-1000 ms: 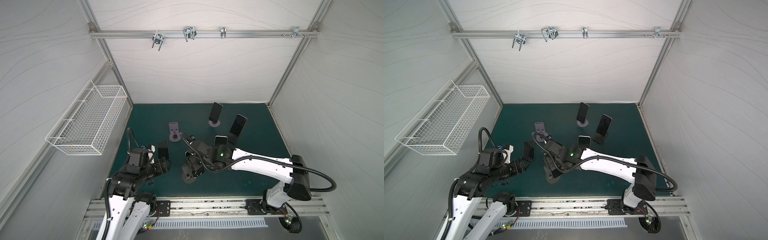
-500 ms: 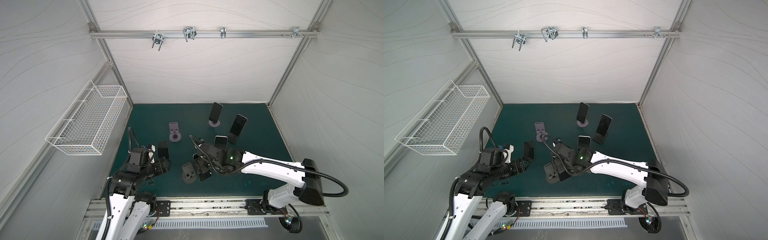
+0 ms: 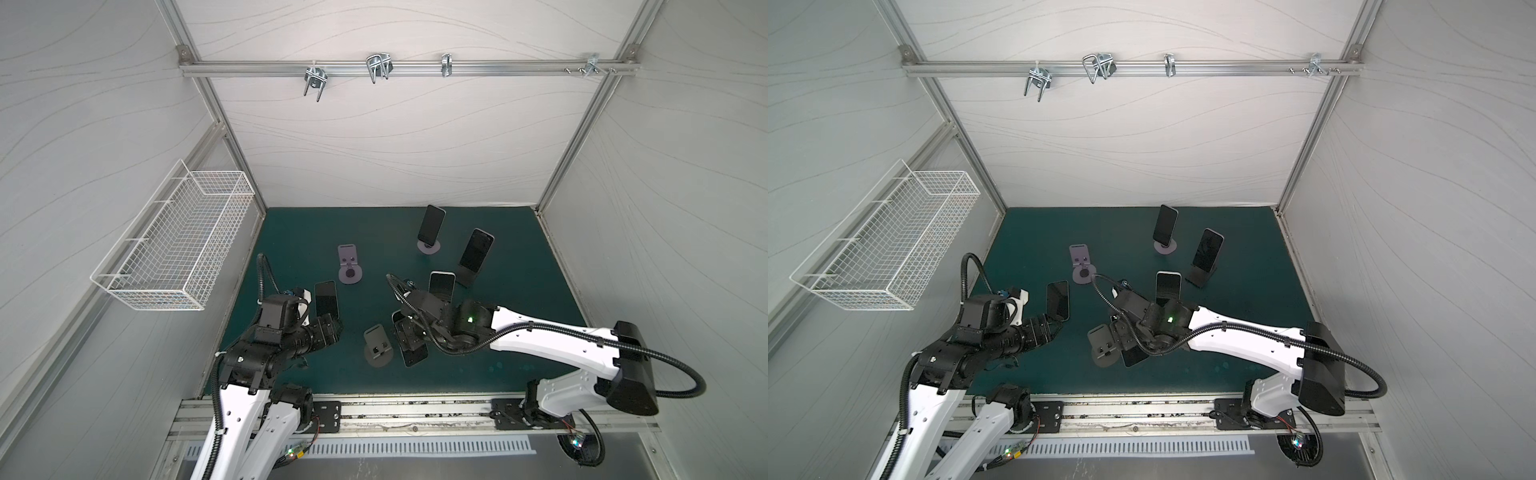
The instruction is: Remove the phone from the phone stand
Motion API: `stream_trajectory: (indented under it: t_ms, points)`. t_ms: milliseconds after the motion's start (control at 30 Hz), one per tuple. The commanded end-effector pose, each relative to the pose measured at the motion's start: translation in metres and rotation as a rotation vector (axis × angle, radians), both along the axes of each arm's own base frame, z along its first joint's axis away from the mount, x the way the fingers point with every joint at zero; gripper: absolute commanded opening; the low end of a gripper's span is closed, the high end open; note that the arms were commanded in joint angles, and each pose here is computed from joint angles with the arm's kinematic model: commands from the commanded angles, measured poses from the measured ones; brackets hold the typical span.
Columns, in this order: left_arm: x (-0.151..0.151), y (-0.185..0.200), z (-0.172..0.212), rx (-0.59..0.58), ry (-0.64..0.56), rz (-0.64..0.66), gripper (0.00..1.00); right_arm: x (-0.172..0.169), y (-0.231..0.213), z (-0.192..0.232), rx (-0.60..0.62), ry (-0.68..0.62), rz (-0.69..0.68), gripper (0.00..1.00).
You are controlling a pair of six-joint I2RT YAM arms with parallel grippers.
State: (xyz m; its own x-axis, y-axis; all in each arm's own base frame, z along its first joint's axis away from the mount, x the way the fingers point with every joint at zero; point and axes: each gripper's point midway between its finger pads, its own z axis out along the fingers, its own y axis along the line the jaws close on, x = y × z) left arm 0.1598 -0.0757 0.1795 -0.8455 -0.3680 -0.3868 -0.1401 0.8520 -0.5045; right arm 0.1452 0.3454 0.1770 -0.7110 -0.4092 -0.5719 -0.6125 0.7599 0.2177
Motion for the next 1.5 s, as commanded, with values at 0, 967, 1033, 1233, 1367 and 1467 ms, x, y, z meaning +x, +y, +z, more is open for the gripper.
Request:
stream_trajectory:
  t_ms: [0, 967, 1033, 1233, 1367, 1467]
  points:
    - [0.008, -0.003, 0.019, -0.023, -0.071, 0.003, 0.83, 0.001, -0.003, 0.020, 0.060, -0.012, -0.015, 0.64]
    - [0.033, -0.077, 0.055, 0.043, -0.157, -0.221, 0.83, -0.018, -0.082, 0.002, 0.040, 0.072, -0.150, 0.59]
    - [0.032, -0.084, 0.055, 0.059, -0.159, -0.252, 0.83, -0.019, -0.090, 0.001, 0.027, 0.075, -0.167, 0.59]
    - [0.030, -0.101, 0.056, 0.083, -0.173, -0.323, 0.83, -0.023, -0.116, -0.003, -0.008, 0.085, -0.222, 0.59]
    - [0.029, -0.107, 0.053, 0.093, -0.176, -0.352, 0.83, -0.028, -0.134, -0.010, -0.041, 0.102, -0.261, 0.59]
    - [0.028, -0.113, 0.051, 0.091, -0.181, -0.371, 0.83, -0.031, -0.145, -0.014, -0.057, 0.115, -0.287, 0.59]
